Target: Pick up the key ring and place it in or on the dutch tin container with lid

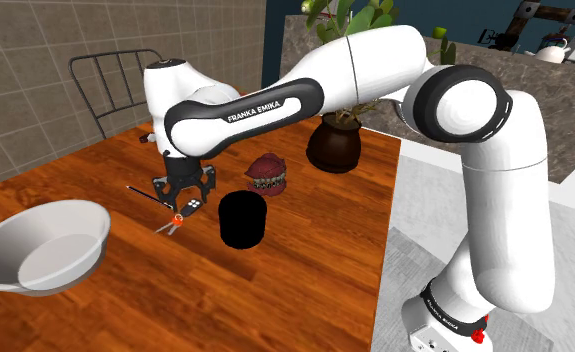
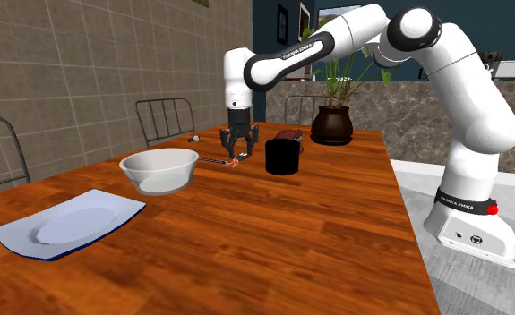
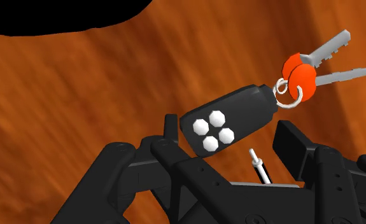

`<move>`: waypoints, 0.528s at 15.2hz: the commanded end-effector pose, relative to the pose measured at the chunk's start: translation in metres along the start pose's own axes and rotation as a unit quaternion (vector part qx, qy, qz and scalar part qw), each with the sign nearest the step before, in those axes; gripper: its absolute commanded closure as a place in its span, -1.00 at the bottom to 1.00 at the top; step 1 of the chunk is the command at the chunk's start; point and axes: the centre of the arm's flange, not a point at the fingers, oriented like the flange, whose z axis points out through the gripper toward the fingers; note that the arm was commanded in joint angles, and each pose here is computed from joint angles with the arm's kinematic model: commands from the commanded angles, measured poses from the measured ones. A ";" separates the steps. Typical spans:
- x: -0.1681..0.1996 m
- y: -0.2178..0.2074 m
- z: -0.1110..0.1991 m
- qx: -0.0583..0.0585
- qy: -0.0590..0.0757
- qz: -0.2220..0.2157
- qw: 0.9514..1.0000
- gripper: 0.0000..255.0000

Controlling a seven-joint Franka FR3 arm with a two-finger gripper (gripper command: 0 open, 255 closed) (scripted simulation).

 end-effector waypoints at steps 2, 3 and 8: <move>0.000 0.001 -0.016 0.000 0.000 0.000 1.000 1.00; 0.000 0.001 -0.022 0.000 0.000 0.000 1.000 1.00; -0.001 0.001 -0.048 0.000 0.000 0.000 1.000 1.00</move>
